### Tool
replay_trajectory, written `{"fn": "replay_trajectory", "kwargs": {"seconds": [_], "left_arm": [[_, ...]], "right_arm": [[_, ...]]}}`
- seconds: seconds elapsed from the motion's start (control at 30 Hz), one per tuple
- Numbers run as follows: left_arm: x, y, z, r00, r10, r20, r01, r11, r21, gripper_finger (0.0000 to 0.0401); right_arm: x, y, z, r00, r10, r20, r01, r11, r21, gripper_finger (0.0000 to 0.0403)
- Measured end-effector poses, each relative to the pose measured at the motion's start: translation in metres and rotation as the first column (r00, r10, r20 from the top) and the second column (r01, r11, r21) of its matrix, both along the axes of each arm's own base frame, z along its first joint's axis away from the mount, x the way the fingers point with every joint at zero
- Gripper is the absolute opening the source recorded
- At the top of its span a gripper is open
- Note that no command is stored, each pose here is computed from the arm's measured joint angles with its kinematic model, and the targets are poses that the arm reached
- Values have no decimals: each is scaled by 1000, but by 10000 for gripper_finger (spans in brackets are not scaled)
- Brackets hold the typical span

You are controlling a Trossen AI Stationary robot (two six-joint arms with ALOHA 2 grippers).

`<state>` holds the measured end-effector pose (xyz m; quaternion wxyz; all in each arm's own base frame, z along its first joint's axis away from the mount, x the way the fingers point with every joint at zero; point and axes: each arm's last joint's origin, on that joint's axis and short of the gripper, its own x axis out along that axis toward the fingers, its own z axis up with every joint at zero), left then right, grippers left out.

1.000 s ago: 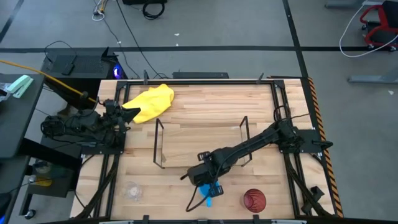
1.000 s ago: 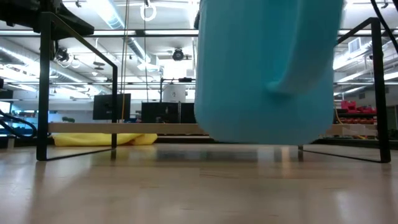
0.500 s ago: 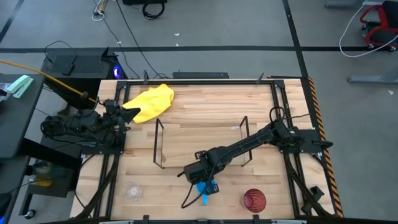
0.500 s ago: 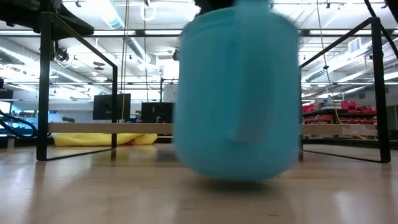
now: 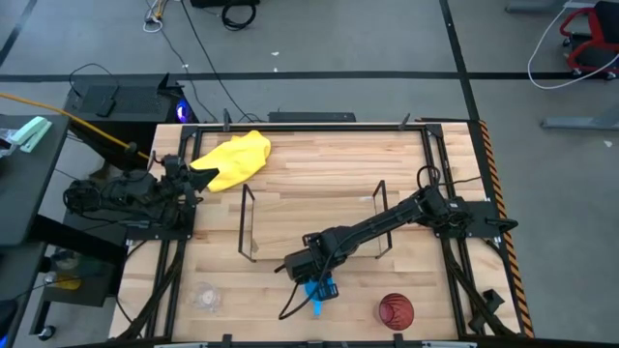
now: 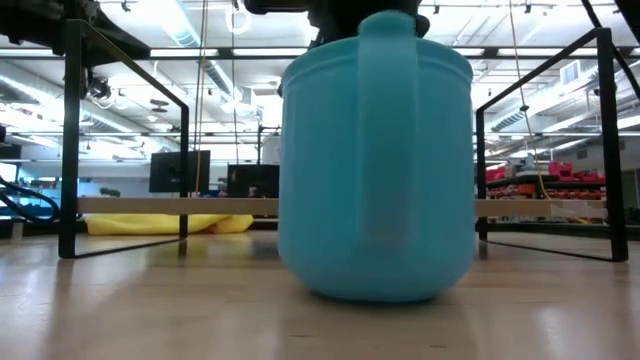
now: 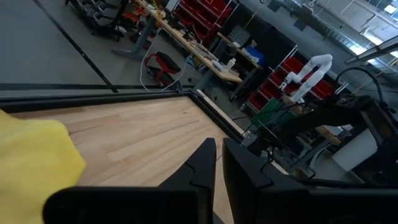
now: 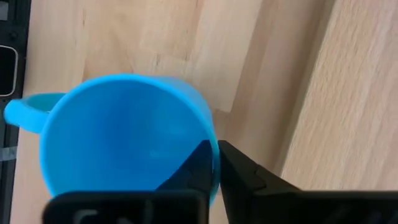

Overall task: Stack small to large cups/mugs on shelf
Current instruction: Move the blue mug to the bottom of the table, then put the transparent mug on the shelf

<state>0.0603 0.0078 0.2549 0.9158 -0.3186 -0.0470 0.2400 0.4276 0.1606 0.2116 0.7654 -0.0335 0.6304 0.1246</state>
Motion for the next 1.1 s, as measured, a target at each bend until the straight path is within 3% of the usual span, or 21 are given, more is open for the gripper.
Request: {"fn": "replay_trajectory", "kwargs": {"seconds": [0.27, 0.43, 0.6, 0.8, 0.93, 1.1], "left_arm": [[0, 0, 1, 1000, -1, 12, 1, 1000, -2, 49], [-2, -1, 17, 993, -80, 93, 76, 996, 46, 61], [-10, -4, 42, 970, -206, 129, 195, 976, 94, 62], [7, -9, 64, 944, -316, -97, 315, 949, -25, 46], [24, -16, 78, 843, -414, -343, 354, 907, -226, 36], [36, -24, 97, 602, -495, -626, 235, 860, -454, 25]], "right_arm": [[0, -3, 7, 1000, -8, 27, 8, 1000, 11, 115], [-4, -11, 29, 997, -56, 58, 54, 998, 32, 138], [-21, -21, 77, 982, -126, 143, 116, 990, 80, 140], [-59, -39, 149, 911, -233, 339, 218, 973, 82, 133], [-93, -55, 190, 834, -325, 446, 329, 942, 70, 133], [-141, -75, 222, 741, -466, 482, 504, 862, 59, 133]]}}
